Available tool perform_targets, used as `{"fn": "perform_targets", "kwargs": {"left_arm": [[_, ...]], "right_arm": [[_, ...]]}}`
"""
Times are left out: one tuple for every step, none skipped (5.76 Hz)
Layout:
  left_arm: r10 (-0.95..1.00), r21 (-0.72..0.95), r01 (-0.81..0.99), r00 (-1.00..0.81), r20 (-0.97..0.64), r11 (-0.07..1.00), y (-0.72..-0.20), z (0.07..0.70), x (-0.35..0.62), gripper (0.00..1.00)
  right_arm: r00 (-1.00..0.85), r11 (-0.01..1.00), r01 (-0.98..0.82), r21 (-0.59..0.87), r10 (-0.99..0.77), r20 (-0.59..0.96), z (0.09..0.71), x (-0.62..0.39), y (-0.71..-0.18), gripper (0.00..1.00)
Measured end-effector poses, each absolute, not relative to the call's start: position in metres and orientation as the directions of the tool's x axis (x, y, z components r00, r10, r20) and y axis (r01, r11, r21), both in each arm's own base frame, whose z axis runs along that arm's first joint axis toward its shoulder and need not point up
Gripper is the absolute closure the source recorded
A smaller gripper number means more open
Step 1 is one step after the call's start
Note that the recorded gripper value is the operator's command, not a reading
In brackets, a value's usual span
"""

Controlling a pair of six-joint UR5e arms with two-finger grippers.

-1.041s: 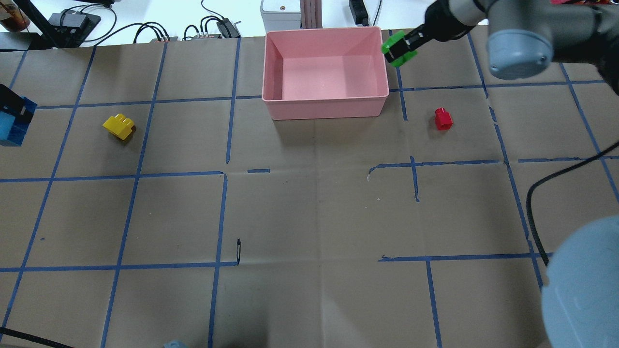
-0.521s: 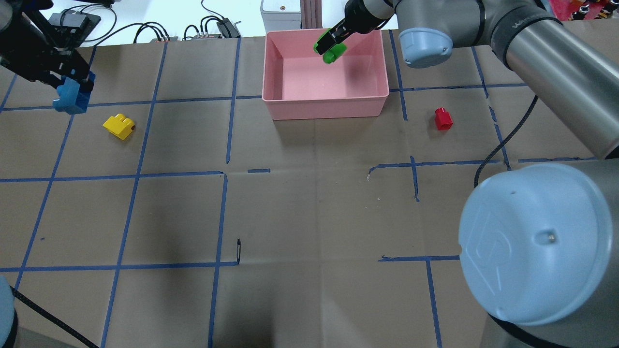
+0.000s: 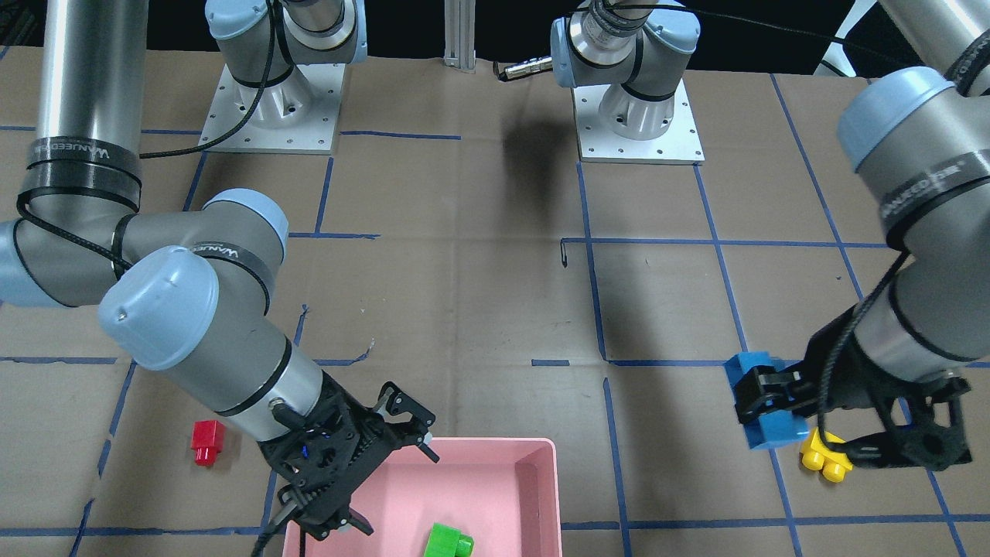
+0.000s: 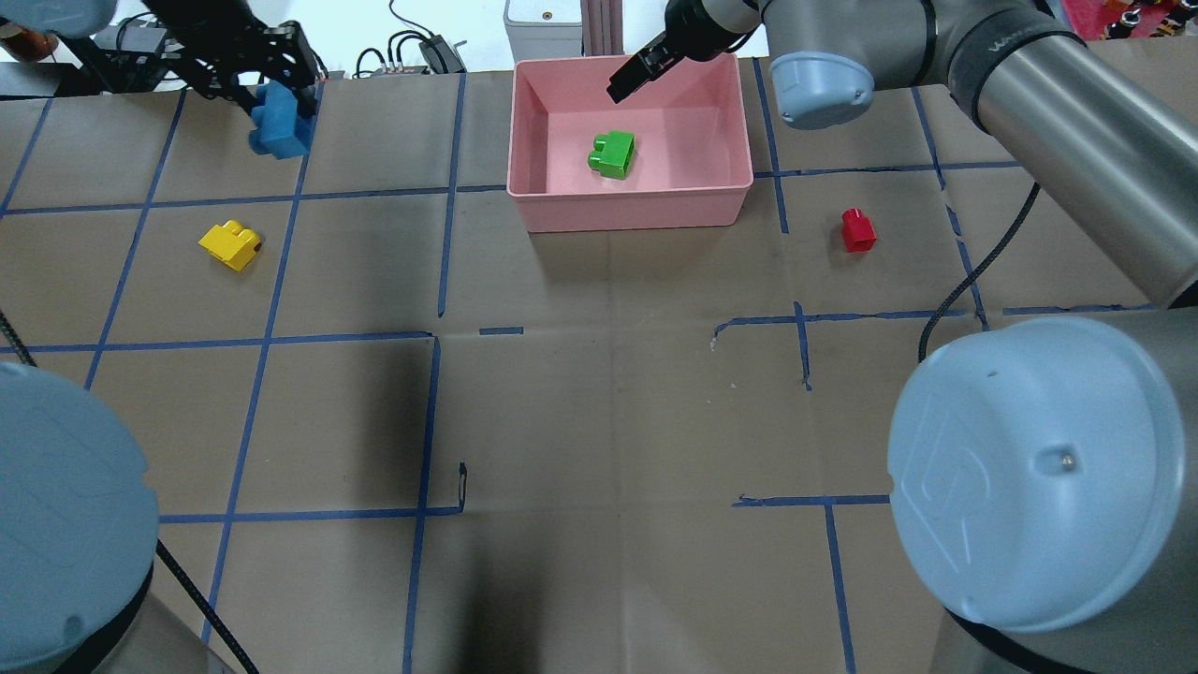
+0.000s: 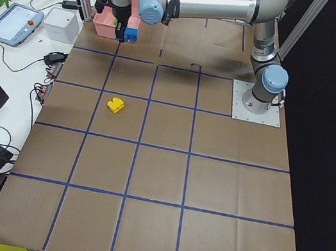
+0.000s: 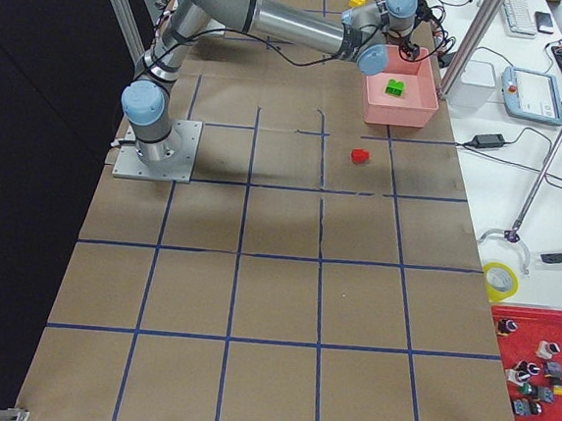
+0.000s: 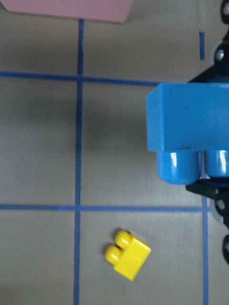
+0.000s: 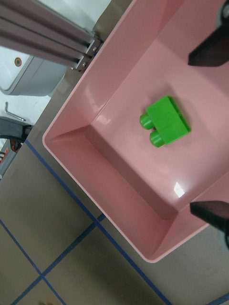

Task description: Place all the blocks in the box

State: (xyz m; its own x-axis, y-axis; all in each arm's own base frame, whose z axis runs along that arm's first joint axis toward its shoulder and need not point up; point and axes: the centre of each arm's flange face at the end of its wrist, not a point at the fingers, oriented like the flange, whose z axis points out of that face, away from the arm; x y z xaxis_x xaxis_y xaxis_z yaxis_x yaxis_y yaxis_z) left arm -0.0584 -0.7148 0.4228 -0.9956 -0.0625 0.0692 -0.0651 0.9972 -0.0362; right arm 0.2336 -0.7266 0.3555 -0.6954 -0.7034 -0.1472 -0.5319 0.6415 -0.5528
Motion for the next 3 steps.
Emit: {"fn": "perform_targets", "kwargs": {"left_arm": [[-0.100,-0.034,-0.103,-0.992,0.074,0.994,-0.734,0.410,-0.120,0.57],[-0.140,-0.032,-0.143,-0.987,0.081,0.989,-0.750,0.391,-0.185,0.57],[-0.171,-0.035,-0.175,-0.981,0.087,0.984,-0.763,0.365,-0.243,0.57]], "right_arm": [[-0.735,0.680,-0.498,-0.538,-0.660,-0.154,0.370,0.192,-0.728,0.00],[-0.783,0.750,-0.454,-0.482,-0.594,-0.187,0.391,0.137,-0.721,0.00],[-0.837,0.826,-0.425,-0.369,-0.514,-0.187,0.407,0.092,-0.705,0.02]]}}
